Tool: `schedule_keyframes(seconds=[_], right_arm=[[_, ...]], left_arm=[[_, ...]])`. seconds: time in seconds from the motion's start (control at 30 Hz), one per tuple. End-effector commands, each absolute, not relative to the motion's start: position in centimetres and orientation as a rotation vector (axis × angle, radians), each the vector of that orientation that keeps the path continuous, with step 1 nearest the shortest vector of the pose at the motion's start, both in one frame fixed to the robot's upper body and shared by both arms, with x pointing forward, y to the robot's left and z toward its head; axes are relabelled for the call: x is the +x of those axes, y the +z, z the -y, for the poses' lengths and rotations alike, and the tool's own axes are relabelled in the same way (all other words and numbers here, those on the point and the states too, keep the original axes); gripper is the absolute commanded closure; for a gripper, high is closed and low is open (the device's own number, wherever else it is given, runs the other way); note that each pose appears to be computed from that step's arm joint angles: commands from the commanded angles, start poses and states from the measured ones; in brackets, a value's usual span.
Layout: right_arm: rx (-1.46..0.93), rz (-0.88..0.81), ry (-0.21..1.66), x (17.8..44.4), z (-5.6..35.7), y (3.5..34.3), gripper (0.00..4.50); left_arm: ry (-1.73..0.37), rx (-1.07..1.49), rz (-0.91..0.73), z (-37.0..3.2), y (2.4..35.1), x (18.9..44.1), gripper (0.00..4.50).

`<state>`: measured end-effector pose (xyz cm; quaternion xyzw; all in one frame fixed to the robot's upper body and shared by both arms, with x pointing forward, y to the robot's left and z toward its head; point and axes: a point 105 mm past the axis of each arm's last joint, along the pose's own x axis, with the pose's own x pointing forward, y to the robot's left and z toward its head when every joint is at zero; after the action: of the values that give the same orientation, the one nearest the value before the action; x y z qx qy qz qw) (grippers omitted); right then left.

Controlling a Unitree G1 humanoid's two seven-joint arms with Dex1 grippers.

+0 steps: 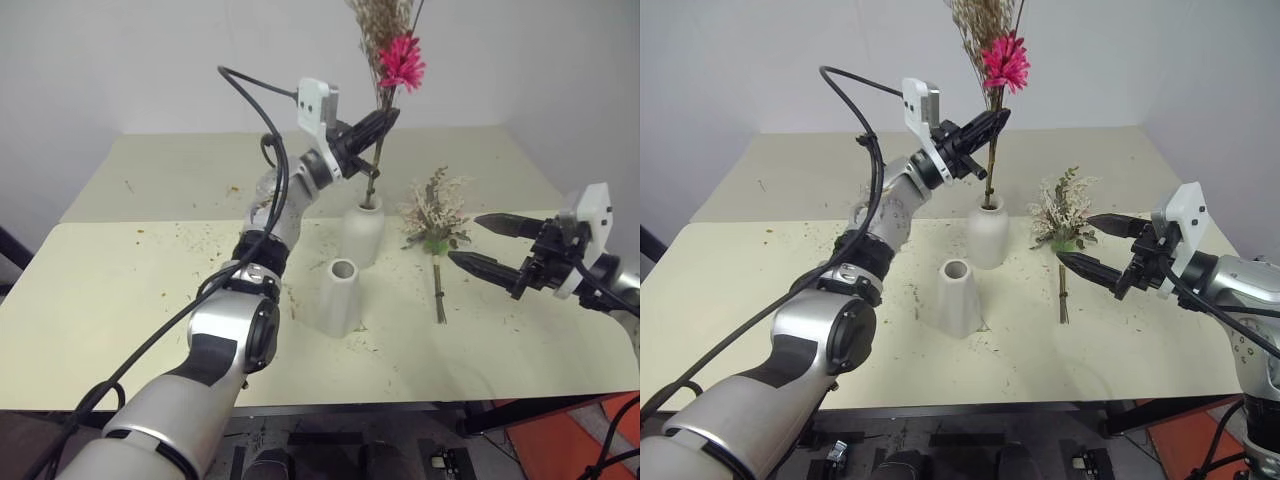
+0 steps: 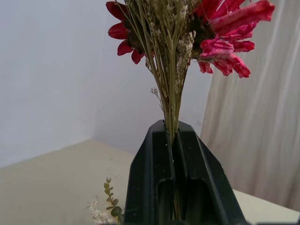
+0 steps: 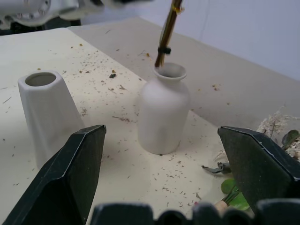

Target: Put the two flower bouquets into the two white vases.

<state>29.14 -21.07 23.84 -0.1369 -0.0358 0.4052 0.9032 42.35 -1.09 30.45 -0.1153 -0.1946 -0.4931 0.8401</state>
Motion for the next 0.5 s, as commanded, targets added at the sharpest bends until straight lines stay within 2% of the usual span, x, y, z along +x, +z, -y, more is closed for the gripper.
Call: schedule_keyframes(seconds=[0.03, 0.5], right_arm=[[-0.282, 0.125, 0.83, 28.4, 21.2, 25.0, 0.0], [-0.268, 0.132, 0.814, 28.3, 21.1, 24.8, 0.0]], left_arm=[[-1.003, -0.202, 0.478, 0.8, 31.1, 42.3, 4.47], [-0.942, -0.173, 0.451, 1.0, 28.9, 42.9, 4.47]])
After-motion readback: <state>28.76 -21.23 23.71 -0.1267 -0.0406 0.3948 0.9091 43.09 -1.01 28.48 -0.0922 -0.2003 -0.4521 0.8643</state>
